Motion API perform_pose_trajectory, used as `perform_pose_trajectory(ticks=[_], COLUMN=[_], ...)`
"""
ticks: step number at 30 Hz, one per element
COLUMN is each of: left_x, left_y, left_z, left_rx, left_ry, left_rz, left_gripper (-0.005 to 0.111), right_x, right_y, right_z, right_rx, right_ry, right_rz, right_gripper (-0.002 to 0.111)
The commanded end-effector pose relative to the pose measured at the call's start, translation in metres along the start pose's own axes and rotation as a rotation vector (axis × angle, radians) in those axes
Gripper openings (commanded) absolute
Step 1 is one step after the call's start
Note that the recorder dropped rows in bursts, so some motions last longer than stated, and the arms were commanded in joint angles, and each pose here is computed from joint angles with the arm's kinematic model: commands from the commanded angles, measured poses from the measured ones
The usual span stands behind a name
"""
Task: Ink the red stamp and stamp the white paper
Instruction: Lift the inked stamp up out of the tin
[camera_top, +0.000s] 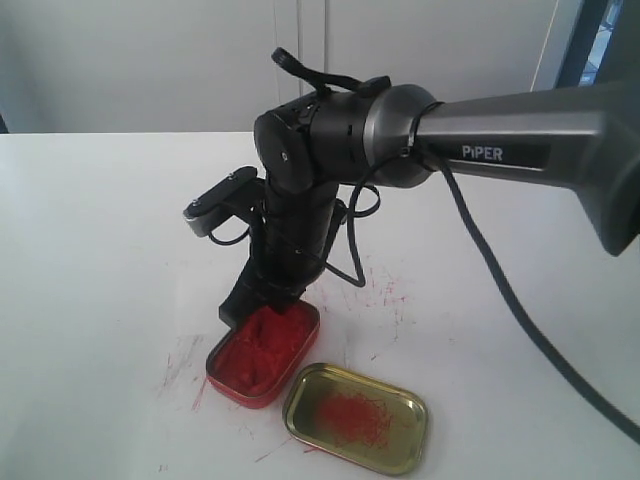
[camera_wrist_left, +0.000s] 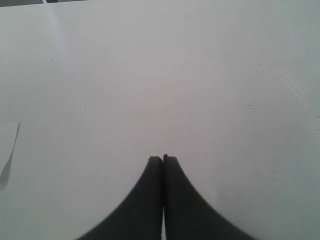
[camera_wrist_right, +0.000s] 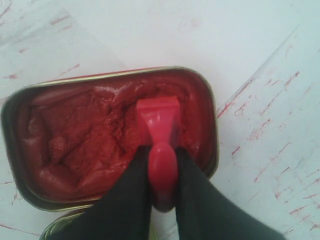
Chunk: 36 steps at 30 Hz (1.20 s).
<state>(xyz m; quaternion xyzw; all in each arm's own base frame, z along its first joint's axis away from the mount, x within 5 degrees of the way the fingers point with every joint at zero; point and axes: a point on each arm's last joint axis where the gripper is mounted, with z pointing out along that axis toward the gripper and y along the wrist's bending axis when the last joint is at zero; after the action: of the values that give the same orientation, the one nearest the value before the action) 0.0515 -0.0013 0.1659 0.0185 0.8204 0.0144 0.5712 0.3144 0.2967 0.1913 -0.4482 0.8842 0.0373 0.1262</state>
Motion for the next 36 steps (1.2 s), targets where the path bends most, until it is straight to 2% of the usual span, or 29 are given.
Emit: perform_pose_trajectory(ticks=[1,16,36], left_x=[-0.001,-0.001,-0.001], left_y=[0.0,0.0,0.0], left_z=[0.0,0.0,0.0], left_rx=[-0.002,-0.002,-0.002], left_ry=[0.005,0.005,0.005], left_rz=[0.0,0.0,0.0], left_gripper=[0.0,0.0,0.0], right_x=[-0.013,-0.045,-0.068], right_y=[-0.002,-0.008,-0.013], right_z=[-0.02,-0.049,0.002], right_rx=[0.014,0.028,0.004], right_ry=[-0.079,-0.171,-0.027], right_rz=[0.012,0.034,0.034], right_gripper=[0.0,0.0,0.0])
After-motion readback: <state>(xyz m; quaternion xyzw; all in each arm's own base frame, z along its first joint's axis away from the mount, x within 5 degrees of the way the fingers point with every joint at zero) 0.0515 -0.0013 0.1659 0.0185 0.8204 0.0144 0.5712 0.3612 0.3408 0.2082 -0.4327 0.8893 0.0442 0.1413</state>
